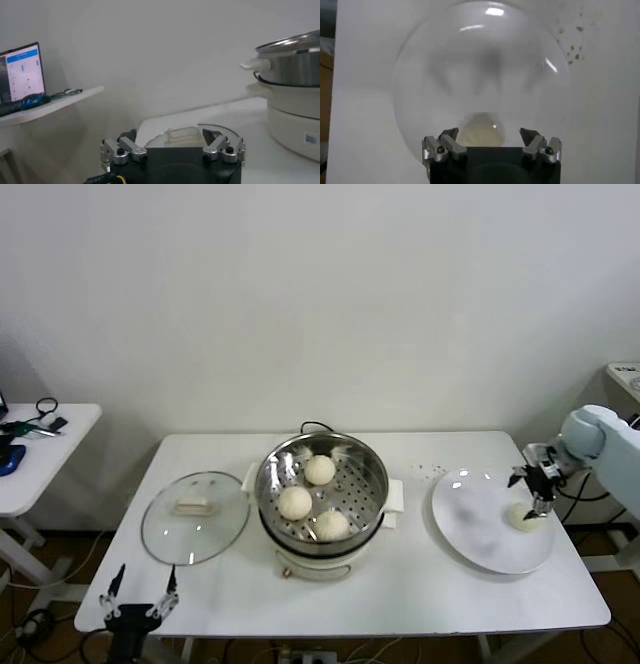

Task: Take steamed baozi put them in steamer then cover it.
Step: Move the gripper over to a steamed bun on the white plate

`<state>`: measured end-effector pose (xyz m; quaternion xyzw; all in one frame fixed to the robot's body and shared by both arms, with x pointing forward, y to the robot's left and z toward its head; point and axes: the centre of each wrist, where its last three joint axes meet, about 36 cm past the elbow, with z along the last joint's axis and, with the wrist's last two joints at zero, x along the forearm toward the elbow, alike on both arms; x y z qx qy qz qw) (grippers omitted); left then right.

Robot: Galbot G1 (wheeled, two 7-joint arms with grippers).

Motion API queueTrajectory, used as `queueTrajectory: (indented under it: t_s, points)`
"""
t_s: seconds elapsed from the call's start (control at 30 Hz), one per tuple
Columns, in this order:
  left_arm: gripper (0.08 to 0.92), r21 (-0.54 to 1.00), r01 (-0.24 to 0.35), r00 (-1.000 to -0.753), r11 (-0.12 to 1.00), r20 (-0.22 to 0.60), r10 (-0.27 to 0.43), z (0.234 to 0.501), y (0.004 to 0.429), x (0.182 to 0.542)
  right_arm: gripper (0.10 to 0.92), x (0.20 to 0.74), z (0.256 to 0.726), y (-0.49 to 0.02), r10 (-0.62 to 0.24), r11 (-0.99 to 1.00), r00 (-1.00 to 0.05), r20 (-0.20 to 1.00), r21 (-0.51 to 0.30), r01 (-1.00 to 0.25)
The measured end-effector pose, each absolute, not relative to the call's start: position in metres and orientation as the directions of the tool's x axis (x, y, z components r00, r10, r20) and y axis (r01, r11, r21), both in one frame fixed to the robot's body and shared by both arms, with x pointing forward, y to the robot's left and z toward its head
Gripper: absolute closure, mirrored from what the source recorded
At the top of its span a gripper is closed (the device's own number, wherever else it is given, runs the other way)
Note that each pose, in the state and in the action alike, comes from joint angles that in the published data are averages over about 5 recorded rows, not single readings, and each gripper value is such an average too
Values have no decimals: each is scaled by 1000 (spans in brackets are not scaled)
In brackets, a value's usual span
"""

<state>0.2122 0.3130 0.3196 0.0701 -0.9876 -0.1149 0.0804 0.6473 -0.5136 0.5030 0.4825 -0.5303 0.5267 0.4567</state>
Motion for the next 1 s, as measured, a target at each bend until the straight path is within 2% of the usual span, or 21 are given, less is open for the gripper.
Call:
queueTrajectory:
  t_s: [0.73, 0.83, 1.0]
  points:
    - [177, 219, -116, -974, 969, 167, -154, 314, 309, 207, 200, 653, 459, -523, 40, 29, -91, 995, -92, -995]
    - [177, 220, -118, -973, 968, 168, -156, 314, 309, 206, 232, 655, 457, -521, 43, 30, -86, 995, -87, -996]
    - [177, 220, -119, -973, 968, 168, -157, 314, 309, 205, 345, 657, 458, -519, 48, 30, -78, 996, -80, -996]
